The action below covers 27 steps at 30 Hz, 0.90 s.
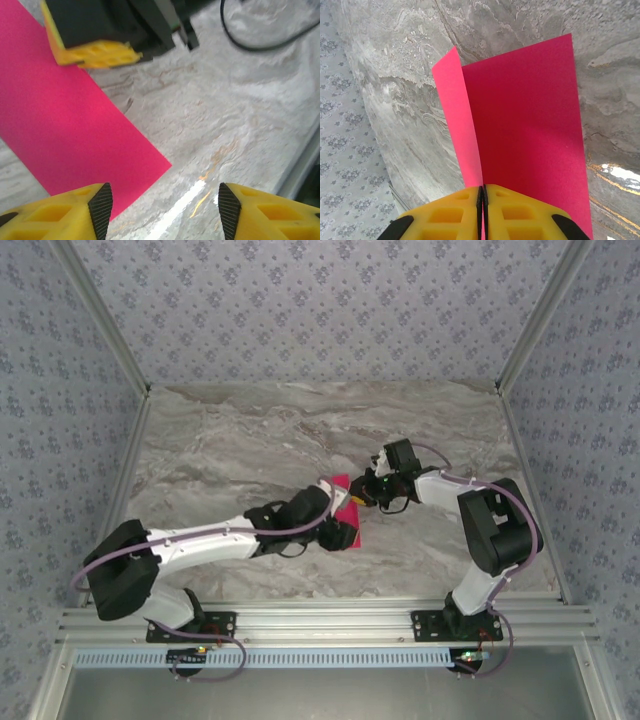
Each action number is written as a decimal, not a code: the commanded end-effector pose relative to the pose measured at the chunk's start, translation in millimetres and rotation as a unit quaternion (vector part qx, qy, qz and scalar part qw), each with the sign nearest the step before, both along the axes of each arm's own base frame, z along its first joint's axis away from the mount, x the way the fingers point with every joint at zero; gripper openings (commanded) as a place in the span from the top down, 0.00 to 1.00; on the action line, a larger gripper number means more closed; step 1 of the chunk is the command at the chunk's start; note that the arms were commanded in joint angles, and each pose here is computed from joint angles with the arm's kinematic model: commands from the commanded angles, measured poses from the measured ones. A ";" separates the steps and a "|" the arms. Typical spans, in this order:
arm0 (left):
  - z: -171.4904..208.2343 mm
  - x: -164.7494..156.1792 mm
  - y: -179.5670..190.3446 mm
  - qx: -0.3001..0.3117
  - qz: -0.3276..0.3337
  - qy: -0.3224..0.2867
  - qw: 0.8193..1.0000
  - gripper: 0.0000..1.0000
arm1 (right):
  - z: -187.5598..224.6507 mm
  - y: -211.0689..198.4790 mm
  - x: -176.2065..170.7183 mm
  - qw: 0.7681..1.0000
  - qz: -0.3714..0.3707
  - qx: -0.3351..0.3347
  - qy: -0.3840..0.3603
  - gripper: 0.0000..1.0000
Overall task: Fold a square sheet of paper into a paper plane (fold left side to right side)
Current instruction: Fold the triangle a second time at the center of the table.
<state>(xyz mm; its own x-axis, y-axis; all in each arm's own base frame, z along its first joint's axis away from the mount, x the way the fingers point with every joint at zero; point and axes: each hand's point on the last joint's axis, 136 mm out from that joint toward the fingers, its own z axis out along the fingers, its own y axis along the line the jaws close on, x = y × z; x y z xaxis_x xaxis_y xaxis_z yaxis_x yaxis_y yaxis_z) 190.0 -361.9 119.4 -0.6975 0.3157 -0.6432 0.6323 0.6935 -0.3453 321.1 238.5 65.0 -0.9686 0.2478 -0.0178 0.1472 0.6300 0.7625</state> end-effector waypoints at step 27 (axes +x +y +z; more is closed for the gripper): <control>-52.5 -2.7 -24.3 0.283 0.014 -0.147 0.948 0.29 | 11.1 0.3 -6.0 1.000 0.015 0.001 0.006 0.83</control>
